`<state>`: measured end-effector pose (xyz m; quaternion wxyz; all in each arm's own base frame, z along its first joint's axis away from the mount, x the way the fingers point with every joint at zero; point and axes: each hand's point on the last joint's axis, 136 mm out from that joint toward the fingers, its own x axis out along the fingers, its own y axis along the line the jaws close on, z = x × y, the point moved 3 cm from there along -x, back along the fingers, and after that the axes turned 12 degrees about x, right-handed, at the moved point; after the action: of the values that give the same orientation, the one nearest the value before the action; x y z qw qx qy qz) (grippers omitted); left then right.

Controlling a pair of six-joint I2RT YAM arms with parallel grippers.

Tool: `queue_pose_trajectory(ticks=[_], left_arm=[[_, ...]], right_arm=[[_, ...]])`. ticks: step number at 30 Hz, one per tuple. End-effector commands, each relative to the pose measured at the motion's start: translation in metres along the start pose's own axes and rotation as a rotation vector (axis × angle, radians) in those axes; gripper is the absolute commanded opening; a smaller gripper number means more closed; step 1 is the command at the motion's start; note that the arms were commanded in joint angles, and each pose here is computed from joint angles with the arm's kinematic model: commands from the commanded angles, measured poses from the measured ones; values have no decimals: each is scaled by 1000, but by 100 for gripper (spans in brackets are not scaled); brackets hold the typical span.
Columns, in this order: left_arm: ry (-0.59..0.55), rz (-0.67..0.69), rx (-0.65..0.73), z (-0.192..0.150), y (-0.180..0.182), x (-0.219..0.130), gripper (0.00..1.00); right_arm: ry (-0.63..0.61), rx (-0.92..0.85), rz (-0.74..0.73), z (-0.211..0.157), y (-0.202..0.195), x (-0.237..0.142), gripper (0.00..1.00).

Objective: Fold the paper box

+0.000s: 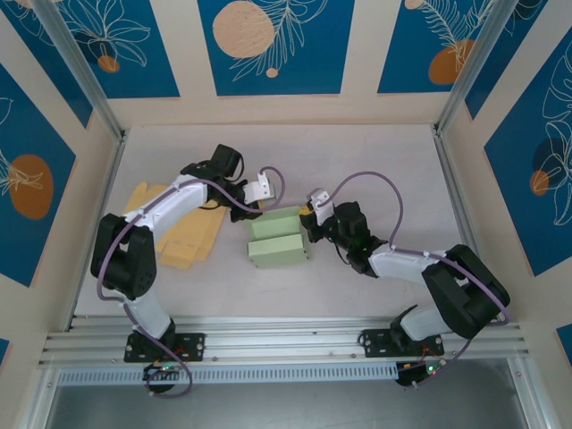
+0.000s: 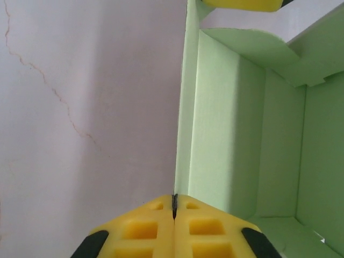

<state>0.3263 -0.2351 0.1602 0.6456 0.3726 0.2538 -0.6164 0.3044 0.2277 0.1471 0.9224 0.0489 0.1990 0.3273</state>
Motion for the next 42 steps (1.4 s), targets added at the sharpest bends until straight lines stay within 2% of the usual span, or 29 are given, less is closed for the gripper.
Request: queue_pose_trajectory(ticks=[1,5,10,16,20,24,26,31,37,42], left_arm=[[27,-24,17,2,-2,0,0],[25,-18,24,4,-2,-1,0],[35,-4,29,5,0,-1,0],[54,-1,15,1,2,0,0],[49,4,2,3,1,-1,0],[28,22,1,7,1,-2,0],[23,27,0,9,0,-1,0],[15,37,-2,12,-2,0,0],[-4,70,7,21,-5,-3,0],[-24,72,23,30,-18,-4,0]], right_arm=[[17,73,-44,6,-8,-3,17],[64,140,-69,10,-13,-8,38],[101,229,-91,23,-15,-20,55],[180,395,-104,24,-1,-53,56],[261,479,-109,14,21,-83,56],[351,545,-196,-16,27,-97,68],[392,579,-211,-31,28,-99,69],[479,592,-203,-55,37,-93,73],[572,509,-244,-67,39,-61,76],[556,479,-321,-63,30,-31,73]])
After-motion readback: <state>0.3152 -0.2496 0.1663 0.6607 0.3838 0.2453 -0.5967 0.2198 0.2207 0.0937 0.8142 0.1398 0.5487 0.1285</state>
